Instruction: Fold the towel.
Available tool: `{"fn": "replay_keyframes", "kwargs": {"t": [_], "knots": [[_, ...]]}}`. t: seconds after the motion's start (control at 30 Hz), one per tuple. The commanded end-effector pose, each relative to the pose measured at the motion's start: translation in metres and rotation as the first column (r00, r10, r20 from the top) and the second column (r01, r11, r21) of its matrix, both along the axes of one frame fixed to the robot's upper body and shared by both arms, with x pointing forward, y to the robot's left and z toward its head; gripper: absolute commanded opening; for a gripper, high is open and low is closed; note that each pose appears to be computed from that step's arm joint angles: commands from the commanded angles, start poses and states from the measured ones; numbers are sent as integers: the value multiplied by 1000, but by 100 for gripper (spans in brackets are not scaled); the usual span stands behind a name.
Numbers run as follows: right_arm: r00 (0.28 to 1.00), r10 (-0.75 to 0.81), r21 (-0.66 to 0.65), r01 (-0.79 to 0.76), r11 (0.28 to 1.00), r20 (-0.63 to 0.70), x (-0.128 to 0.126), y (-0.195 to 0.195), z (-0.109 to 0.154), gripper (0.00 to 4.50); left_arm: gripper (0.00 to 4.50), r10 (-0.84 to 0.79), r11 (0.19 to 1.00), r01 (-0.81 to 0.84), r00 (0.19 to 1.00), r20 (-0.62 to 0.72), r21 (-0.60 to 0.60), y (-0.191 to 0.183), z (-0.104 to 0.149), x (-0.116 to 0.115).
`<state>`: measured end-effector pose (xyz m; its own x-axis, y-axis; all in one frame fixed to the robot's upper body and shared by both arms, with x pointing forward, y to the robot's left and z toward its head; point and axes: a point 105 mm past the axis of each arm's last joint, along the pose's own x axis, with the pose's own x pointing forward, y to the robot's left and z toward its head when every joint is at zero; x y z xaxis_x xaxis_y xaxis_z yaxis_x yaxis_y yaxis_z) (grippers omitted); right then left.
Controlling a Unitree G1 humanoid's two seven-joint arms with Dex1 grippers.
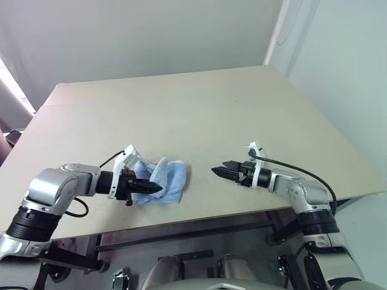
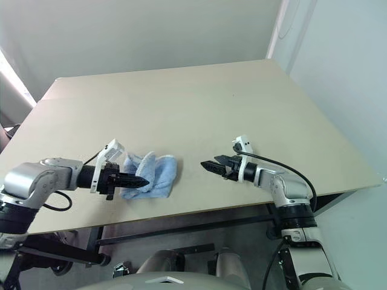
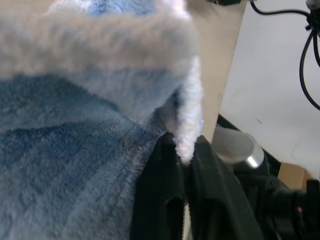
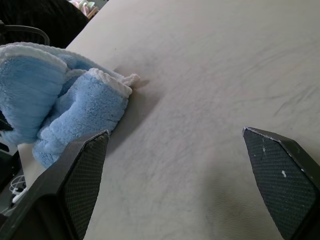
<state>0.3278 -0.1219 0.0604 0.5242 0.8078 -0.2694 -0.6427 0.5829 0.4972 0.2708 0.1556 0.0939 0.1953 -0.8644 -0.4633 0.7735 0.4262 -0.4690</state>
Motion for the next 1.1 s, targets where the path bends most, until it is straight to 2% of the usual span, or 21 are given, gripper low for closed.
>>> {"fn": "replay_keyframes", "kwargs": {"t": [0.03, 0.13, 0.23, 0.37, 0.53, 0.63, 0.7, 0.8, 0.87, 0.97, 1.1], "knots": [[998, -11, 4, 10, 1000, 60, 6, -1, 14, 450, 174, -17, 1000, 18, 999, 50, -18, -2, 11, 6], [998, -8, 12, 7, 1000, 63, 6, 1, 15, 450, 272, -2, 1000, 4, 998, 62, -18, -2, 12, 10], [998, -10, 17, 8, 1000, 65, 7, 1, 16, 450, 272, -1, 998, 6, 996, 91, -54, -2, 22, 9], [996, -2, 34, -1, 999, 86, 8, 0, 21, 450, 272, -27, 992, 44, 989, 147, -116, -4, 46, -3], [974, 72, 121, -100, 988, 217, 2, 8, 60, 450, 272, 83, 986, -33, 948, 308, -163, 14, 67, 2], [921, 171, 41, -198, 979, 351, -12, 19, 77, 450, 272, 149, 983, -97, 913, 379, -154, 29, 65, 13], [888, 246, 9, -270, 963, 388, -23, 28, 82, 450, 272, 177, 981, -126, 889, 423, -145, 35, 62, 22], [840, 362, -95, -356, 930, 403, -36, 37, 75, 450, 272, 230, 972, -176, 854, 466, -157, 36, 55, 42], [831, 395, -126, -377, 918, 392, -38, 39, 69, 450, 272, 202, 979, -156, 838, 507, -132, 25, 46, 50], [840, 397, -147, -369, 918, 370, -33, 40, 62, 450, 272, 144, 986, -81, 854, 499, -146, -3, 33, 54], [849, 379, -155, -347, 925, 367, -27, 41, 58, 450, 272, 29, 995, 19, 874, 485, -95, -28, 4, 44]]}}
